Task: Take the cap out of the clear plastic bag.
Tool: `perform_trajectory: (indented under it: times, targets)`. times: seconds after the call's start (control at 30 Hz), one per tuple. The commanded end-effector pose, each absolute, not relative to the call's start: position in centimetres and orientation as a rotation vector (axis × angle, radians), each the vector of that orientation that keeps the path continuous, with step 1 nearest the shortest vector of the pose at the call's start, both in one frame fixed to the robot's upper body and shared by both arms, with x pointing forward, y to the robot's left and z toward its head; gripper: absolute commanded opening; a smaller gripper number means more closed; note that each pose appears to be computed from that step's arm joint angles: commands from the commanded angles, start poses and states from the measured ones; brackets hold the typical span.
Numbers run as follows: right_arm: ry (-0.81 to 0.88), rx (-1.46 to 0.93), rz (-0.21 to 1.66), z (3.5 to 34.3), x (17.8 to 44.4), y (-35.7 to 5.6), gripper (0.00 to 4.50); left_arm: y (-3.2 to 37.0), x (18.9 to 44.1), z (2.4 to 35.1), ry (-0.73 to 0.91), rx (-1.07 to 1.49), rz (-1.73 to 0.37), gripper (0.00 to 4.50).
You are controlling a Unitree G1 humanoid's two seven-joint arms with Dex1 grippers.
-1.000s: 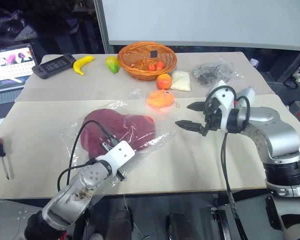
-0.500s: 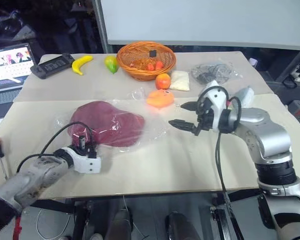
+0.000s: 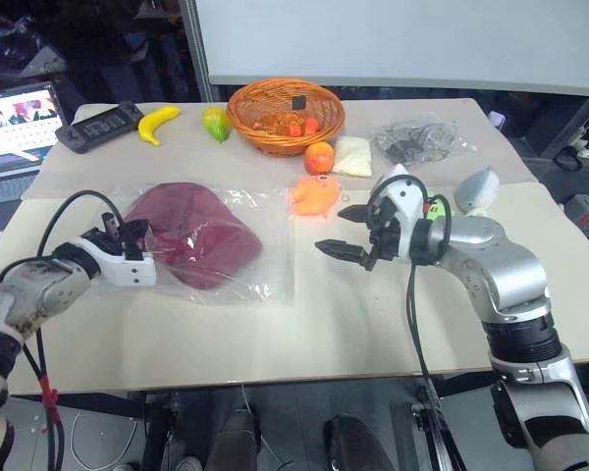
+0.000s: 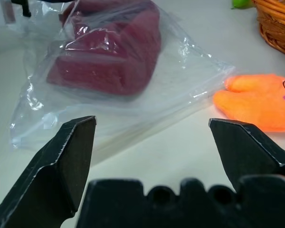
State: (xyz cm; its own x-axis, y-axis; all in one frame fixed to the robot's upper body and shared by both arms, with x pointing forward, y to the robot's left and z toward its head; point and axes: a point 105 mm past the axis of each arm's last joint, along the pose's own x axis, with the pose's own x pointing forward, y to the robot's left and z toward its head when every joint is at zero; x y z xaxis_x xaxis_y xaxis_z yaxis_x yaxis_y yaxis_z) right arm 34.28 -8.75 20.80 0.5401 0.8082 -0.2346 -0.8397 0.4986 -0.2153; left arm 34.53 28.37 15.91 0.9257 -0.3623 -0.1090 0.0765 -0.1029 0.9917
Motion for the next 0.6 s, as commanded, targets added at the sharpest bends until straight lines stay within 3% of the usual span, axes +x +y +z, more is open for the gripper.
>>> perform_trajectory:
  times: [0.03,0.13,0.23,0.27,0.6]
  targets:
    - [0.04,-0.337,1.031,22.6,33.9,-8.3,4.5,26.5,32.9,19.3,-0.249,1.405,-0.295,0.07]
    - [0.042,-0.337,1.038,22.5,34.1,-8.1,4.5,23.2,31.6,20.1,-0.172,0.887,-0.281,0.07]
    - [0.047,-0.34,1.035,22.3,34.5,-8.0,4.5,21.2,30.4,19.4,-0.056,0.679,-0.312,0.07]
    - [0.048,-0.34,1.035,22.2,34.6,-8.0,4.5,21.0,30.1,19.1,-0.022,0.664,-0.324,0.59]
    - [0.06,-0.346,1.029,21.5,34.9,-8.0,4.5,19.1,27.7,16.3,0.15,0.756,-0.529,4.0]
